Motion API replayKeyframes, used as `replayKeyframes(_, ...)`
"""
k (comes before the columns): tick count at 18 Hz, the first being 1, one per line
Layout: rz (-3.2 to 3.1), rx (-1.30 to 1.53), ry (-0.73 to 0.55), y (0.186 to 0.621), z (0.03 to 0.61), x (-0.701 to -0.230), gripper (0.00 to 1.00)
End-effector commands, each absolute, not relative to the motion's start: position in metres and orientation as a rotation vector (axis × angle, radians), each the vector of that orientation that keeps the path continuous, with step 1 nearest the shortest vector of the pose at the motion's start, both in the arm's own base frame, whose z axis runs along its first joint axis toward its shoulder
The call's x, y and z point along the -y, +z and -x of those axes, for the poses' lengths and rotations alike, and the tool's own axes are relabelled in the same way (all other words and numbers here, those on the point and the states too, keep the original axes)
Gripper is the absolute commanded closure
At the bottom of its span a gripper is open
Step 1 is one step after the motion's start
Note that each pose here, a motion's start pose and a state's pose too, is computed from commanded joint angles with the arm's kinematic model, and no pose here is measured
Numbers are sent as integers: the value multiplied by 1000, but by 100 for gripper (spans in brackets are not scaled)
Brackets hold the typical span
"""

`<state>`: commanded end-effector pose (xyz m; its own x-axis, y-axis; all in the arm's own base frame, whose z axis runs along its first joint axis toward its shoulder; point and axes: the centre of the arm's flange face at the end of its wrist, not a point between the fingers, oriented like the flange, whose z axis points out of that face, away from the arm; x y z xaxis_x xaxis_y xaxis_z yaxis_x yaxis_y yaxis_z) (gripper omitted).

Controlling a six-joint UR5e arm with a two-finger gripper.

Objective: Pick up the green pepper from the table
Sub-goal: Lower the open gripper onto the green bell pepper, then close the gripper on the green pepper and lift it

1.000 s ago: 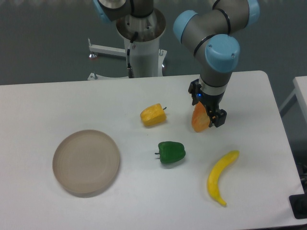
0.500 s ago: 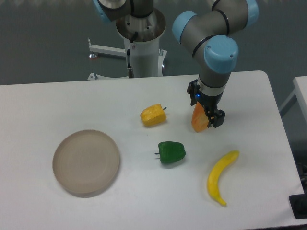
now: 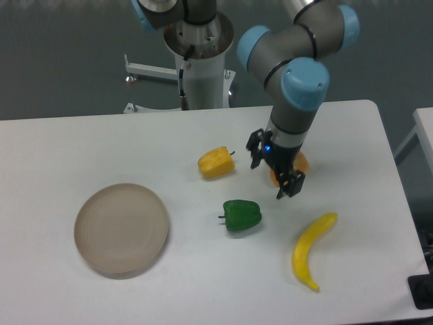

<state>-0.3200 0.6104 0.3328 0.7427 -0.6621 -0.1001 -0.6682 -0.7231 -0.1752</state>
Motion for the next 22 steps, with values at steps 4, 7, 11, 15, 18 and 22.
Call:
replayKeyframes(4, 2685, -1211, 71, 304, 323, -628, 0)
replayKeyframes(7, 2682, -1257, 54, 295, 321, -624, 0)
replayKeyframes(11, 2655, -1342, 35, 287, 320, -621, 0)
replayKeyframes(15, 2652, -1373, 7, 277, 316, -616, 0)
replayKeyframes(18, 2653, -1380, -9, 271, 314, -613, 0)
replayKeyframes(22, 2658, -1397, -54, 249, 306, -620, 0)
